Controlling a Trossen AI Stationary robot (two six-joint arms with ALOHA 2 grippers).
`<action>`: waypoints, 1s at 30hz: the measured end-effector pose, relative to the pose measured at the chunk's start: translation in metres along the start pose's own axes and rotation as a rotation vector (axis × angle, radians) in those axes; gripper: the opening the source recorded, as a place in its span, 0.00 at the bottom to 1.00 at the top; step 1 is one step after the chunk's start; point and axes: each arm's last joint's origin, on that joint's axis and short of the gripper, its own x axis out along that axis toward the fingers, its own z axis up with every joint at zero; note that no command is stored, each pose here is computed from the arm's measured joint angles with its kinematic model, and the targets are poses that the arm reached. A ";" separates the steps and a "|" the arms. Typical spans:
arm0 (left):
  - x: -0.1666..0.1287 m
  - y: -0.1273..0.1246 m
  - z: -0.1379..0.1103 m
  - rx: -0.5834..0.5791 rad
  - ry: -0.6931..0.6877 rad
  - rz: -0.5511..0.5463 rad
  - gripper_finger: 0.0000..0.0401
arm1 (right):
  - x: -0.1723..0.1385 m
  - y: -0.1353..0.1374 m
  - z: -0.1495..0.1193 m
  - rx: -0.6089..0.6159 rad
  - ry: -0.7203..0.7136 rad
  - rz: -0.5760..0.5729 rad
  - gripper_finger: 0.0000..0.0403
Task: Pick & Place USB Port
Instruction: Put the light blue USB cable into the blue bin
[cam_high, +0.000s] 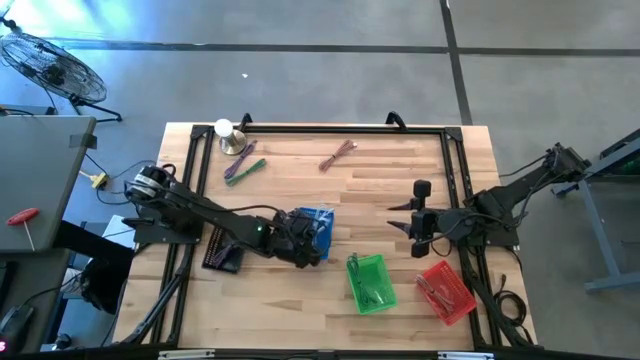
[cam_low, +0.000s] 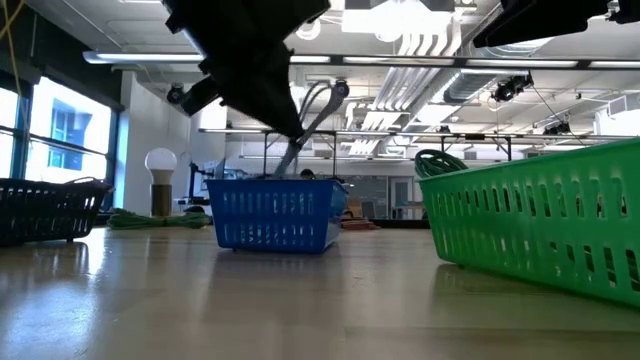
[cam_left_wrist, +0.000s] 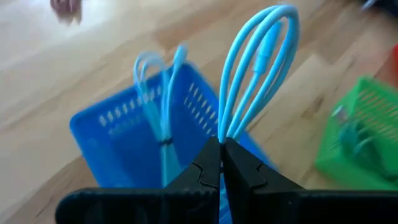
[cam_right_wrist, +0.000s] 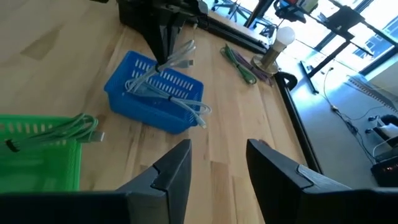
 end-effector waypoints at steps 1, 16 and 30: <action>0.001 0.001 -0.001 0.003 0.010 0.000 0.00 | 0.000 0.000 0.000 -0.002 0.002 0.006 0.36; 0.011 -0.003 -0.009 -0.018 0.066 -0.023 0.00 | 0.000 0.001 -0.001 -0.006 0.007 0.018 0.35; 0.010 -0.003 -0.010 -0.013 0.097 -0.033 0.12 | 0.000 0.001 -0.001 0.016 0.007 0.019 0.35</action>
